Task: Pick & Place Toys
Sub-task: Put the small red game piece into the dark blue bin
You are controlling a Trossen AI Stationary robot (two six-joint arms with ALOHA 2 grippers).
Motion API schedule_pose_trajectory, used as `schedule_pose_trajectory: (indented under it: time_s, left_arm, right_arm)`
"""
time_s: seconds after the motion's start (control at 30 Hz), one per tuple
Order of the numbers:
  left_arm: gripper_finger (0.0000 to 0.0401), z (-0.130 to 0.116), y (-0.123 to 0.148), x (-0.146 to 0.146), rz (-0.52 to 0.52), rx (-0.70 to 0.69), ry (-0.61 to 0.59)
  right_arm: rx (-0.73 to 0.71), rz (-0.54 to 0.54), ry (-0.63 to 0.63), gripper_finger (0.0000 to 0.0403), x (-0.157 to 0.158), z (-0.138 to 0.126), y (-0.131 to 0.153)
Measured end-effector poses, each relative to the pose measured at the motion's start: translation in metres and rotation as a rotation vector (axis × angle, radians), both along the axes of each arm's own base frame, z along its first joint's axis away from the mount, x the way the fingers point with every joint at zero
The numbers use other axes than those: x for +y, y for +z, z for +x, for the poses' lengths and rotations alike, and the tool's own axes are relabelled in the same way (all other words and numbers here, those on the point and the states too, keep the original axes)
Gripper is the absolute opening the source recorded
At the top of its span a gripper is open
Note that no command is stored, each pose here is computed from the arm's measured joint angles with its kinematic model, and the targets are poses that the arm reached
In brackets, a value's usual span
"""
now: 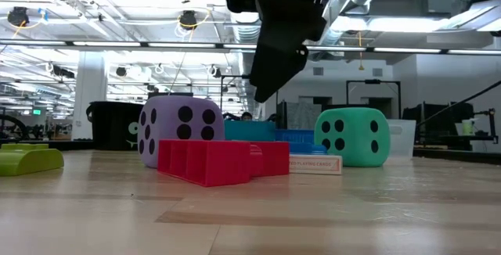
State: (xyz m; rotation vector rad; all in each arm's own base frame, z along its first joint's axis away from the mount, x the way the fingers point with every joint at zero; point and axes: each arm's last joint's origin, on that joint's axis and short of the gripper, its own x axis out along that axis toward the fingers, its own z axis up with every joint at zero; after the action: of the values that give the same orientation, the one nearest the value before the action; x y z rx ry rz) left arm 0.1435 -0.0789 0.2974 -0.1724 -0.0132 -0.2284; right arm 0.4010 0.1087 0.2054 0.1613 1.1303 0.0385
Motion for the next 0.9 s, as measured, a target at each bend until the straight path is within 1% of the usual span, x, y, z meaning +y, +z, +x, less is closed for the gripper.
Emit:
schedule_pose_trajectory:
  time_s: [0.1, 0.17, 0.27, 0.33, 0.37, 0.4, 0.5, 0.67, 0.83, 0.9]
  left_arm:
    - [0.0001, 0.0, 0.0, 0.0, 0.0, 0.0, 0.0]
    - [0.0001, 0.0, 0.0, 0.0, 0.0, 0.001, 0.0]
    - [0.0001, 0.0, 0.0, 0.0, 0.0, 0.001, 0.0]
    - [0.0001, 0.0, 0.0, 0.0, -0.001, -0.002, 0.0]
    - [0.0001, 0.0, 0.0, 0.0, -0.001, -0.002, 0.0]
    - [0.0001, 0.0, 0.0, 0.0, -0.001, -0.001, 0.0]
    - [0.0001, 0.0, 0.0, 0.0, -0.002, -0.004, 0.0]
    - [0.0001, 0.0, 0.001, 0.0, -0.003, -0.005, 0.0]
    - [0.0001, 0.0, 0.001, 0.0, -0.003, -0.005, 0.0]
    - [0.0001, 0.0, 0.001, 0.0, -0.003, -0.005, 0.0]
  right_arm:
    - [-0.003, 0.006, 0.0, 0.026, 0.0, 0.003, -0.004]
    - [0.02, 0.008, -0.002, 0.026, -0.001, 0.003, -0.009]
    - [0.025, 0.06, 0.001, 0.026, -0.001, 0.01, -0.02]
    - [0.083, 0.04, 0.001, 0.026, -0.004, 0.011, -0.036]
    - [0.076, 0.027, 0.002, 0.026, -0.005, 0.013, -0.04]
    - [0.073, 0.036, -0.002, 0.026, -0.008, 0.015, -0.041]
    - [0.106, 0.035, -0.023, 0.026, -0.015, 0.018, -0.053]
    - [0.092, 0.047, -0.027, 0.026, -0.017, 0.023, -0.058]
    - [0.058, 0.062, -0.016, 0.026, -0.013, 0.025, -0.058]
    - [0.044, 0.068, -0.017, 0.026, -0.013, 0.025, -0.053]
